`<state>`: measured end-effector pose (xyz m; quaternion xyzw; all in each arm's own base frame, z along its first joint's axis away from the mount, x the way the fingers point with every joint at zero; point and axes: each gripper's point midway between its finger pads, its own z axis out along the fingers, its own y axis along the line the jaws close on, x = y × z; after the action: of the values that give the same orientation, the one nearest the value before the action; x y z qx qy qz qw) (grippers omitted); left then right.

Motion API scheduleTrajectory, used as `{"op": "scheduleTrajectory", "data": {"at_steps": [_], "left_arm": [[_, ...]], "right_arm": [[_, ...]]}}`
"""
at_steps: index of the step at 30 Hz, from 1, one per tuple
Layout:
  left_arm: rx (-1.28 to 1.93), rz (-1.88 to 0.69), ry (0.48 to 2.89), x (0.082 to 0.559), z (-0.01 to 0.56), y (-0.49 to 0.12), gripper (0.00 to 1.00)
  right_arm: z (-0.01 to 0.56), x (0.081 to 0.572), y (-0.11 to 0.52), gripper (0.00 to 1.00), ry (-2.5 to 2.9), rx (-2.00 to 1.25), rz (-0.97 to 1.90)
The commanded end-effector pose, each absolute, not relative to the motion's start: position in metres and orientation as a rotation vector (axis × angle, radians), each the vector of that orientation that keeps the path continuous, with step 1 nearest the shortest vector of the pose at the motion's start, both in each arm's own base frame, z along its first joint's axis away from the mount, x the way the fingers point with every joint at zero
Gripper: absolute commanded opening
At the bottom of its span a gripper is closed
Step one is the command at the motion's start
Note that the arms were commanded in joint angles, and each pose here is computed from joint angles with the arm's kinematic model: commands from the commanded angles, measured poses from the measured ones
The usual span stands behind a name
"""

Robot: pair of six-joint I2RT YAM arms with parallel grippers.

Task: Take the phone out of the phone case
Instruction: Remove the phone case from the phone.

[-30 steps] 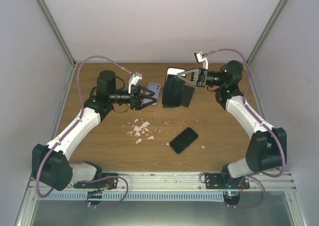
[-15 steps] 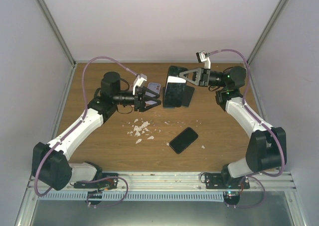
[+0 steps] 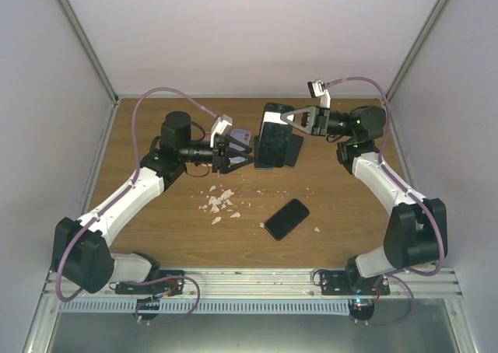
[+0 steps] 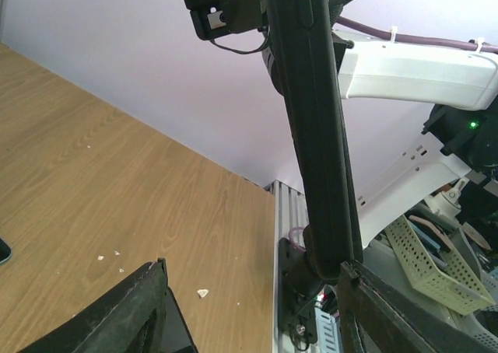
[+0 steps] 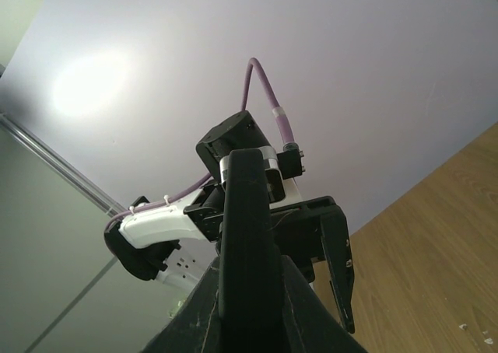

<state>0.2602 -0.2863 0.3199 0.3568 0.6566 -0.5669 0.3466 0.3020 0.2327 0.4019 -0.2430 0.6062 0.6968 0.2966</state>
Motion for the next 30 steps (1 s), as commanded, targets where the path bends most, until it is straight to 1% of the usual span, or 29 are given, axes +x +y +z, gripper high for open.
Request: {"op": "scheduleTrajectory", "data": {"at_steps": [1, 9, 14, 21, 30], "left_arm": [[0.937, -1.441, 1.647, 0.265, 0.333, -0.291, 0.59], [0.988, -1.518, 1.593, 0.251, 0.34, -0.292, 0.61], [0.969, -1.499, 1.614, 0.256, 0.336, -0.293, 0.58], [0.959, -1.489, 1.633, 0.26, 0.332, -0.294, 0.58], [0.833, -1.364, 1.771, 0.286, 0.302, -0.29, 0.49]], "right_arm": [[0.413, 0.301, 0.231, 0.01, 1.551, -0.636, 1.832], [0.41, 0.301, 0.231, 0.01, 1.551, -0.637, 1.832], [0.412, 0.298, 0.232, 0.0, 1.543, -0.651, 1.829], [0.412, 0.298, 0.232, 0.0, 1.54, -0.653, 1.831], [0.424, 0.286, 0.231, 0.01, 1.479, -0.666, 1.872]]}}
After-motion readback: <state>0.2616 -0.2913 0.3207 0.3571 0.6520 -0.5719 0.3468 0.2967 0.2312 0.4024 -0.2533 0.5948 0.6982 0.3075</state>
